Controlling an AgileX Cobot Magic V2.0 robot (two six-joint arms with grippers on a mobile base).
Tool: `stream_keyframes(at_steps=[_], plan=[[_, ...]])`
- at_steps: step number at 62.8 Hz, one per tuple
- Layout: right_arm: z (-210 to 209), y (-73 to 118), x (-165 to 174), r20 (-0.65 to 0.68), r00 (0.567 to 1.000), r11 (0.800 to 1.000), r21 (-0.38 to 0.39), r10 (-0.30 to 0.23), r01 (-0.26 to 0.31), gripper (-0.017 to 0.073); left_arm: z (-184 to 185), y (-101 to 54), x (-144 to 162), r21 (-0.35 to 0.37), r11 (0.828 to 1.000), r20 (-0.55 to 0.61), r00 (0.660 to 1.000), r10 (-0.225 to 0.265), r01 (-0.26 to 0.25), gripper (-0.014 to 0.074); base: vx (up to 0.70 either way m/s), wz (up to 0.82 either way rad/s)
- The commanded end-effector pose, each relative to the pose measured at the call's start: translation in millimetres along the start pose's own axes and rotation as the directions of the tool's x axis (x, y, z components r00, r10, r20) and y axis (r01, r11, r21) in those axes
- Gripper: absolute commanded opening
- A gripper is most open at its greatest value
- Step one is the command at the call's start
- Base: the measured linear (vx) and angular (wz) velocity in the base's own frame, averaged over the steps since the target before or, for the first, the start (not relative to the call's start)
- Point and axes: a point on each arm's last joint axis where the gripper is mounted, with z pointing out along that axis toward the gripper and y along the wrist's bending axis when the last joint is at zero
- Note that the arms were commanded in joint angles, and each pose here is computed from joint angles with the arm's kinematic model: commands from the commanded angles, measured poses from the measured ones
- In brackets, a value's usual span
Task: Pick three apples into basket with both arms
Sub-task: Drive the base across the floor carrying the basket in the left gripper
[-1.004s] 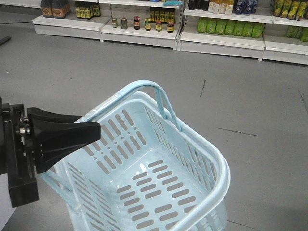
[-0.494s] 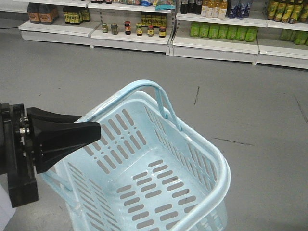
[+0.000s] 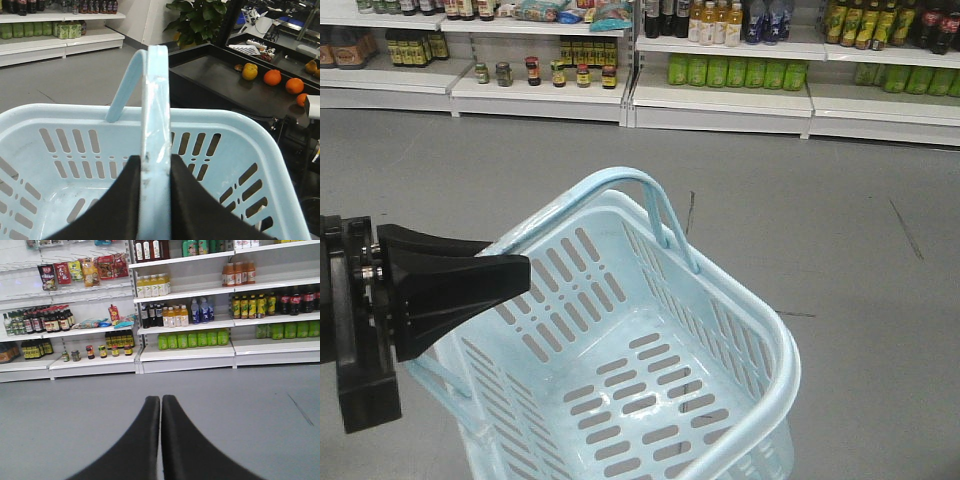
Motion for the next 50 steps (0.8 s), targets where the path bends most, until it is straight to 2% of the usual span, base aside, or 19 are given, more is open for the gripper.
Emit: stream_keyframes(at_steps=[1, 50], plan=[[-0.7, 2.0, -3.2, 0.071, 0.997, 1.0, -0.022, -0.013, 0.014, -0.0004, -4.2, -3.0, -7.5, -0.023, 0.998, 0.004, 0.998, 0.061, -0.06, -0.0006, 0.26, -0.21], [-0.7, 2.0, -3.2, 0.071, 0.997, 1.0, -0.022, -0.013, 0.014, -0.0004, -4.2, -3.0, -7.5, -0.023, 0.998, 0.004, 0.998, 0.061, -0.06, -0.0006, 0.25, -0.27]])
